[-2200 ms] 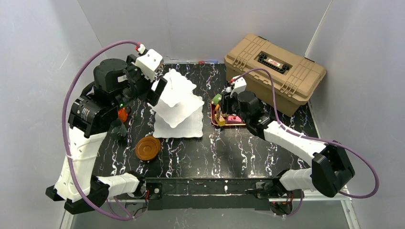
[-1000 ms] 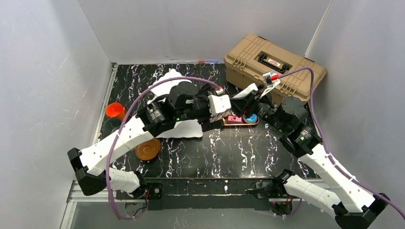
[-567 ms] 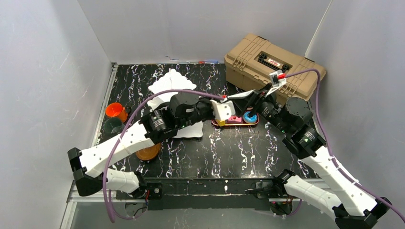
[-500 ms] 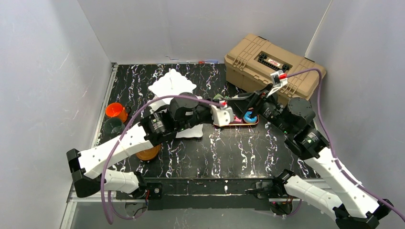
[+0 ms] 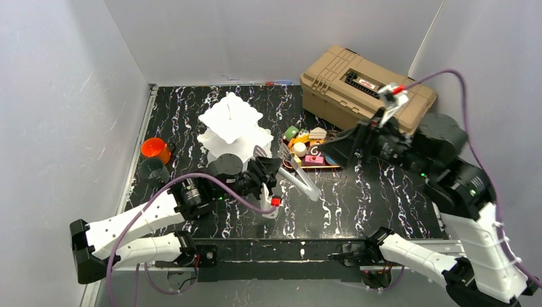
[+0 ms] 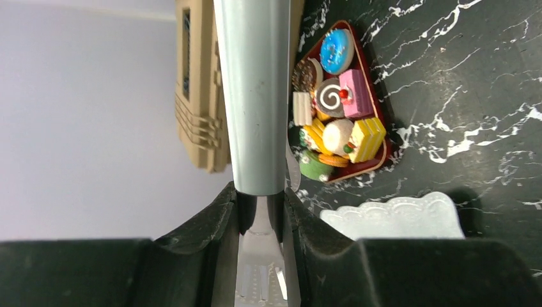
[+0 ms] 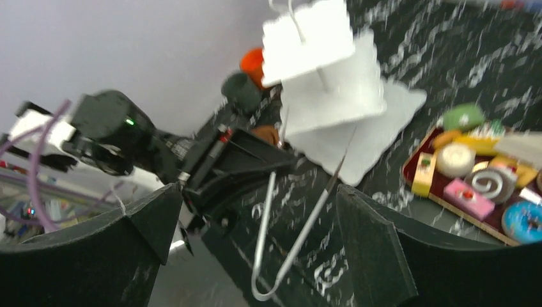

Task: Serve the afternoon tea
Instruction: Adjust the clamp.

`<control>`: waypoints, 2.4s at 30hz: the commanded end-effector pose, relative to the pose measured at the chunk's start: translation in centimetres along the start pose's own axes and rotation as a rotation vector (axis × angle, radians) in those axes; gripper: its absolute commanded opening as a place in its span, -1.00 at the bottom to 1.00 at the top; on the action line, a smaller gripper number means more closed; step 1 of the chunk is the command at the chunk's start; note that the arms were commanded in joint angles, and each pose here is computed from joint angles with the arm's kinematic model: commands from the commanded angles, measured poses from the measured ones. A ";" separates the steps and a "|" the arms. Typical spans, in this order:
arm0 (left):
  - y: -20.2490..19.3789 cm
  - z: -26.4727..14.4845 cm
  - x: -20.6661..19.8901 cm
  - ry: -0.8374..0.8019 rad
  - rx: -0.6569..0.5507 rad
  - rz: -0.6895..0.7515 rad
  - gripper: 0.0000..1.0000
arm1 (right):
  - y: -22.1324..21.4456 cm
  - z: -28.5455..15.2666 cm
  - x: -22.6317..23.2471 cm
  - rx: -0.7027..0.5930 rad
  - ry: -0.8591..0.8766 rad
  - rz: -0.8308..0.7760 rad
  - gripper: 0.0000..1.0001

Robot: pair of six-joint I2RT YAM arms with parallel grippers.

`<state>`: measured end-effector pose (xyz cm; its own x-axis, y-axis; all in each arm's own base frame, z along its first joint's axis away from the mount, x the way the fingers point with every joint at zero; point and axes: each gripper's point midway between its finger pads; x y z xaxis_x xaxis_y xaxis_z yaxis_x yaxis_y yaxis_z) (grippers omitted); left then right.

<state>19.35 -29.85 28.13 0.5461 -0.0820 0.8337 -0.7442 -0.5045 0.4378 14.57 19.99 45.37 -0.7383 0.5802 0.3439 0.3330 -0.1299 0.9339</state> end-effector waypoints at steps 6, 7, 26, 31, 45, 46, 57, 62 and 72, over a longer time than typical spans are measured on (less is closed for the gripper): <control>3.8 0.2 0.5 0.057 -0.211 0.361 -0.92 | -8.3 2.3 0.0 0.345 0.075 0.140 0.97; 3.9 0.4 0.6 0.065 -0.214 0.379 -0.92 | -8.9 2.3 -0.1 0.358 0.076 0.150 0.97; 4.0 2.1 1.8 0.063 -0.192 0.412 -0.94 | -14.1 3.3 -1.9 0.399 0.065 0.198 0.97; 3.9 2.4 2.1 0.065 -0.184 0.391 -0.93 | -14.7 4.2 -2.1 0.410 0.080 0.182 0.97; 3.6 3.2 2.6 0.065 -0.165 0.316 -0.95 | -17.2 5.3 -2.4 0.488 0.089 0.144 0.97; 3.6 3.2 2.6 0.063 -0.165 0.310 -0.95 | -17.3 5.3 -2.4 0.494 0.088 0.138 0.97; 4.4 2.5 2.8 0.073 -0.199 0.316 -0.95 | -17.8 6.8 -3.0 0.513 0.080 0.083 0.97; 4.3 2.2 2.3 0.068 -0.202 0.331 -0.95 | -16.8 6.7 -2.8 0.484 0.089 0.063 0.97; 4.2 2.3 1.5 0.054 -0.212 0.350 -0.87 | -16.3 6.5 -2.5 0.493 0.088 0.065 0.75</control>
<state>18.88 -34.01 29.03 0.2676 -0.1993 0.9427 -0.9283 -0.3153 0.1969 14.55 25.51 26.40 -0.7175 0.5379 0.4425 0.6426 0.2660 0.7186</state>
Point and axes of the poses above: each gripper's point midway between its finger pads, its own z axis out along the fingers, its own x axis along the line the jaws close on, y = z × x, and after that the axes turned 8 degrees about -z, right-handed
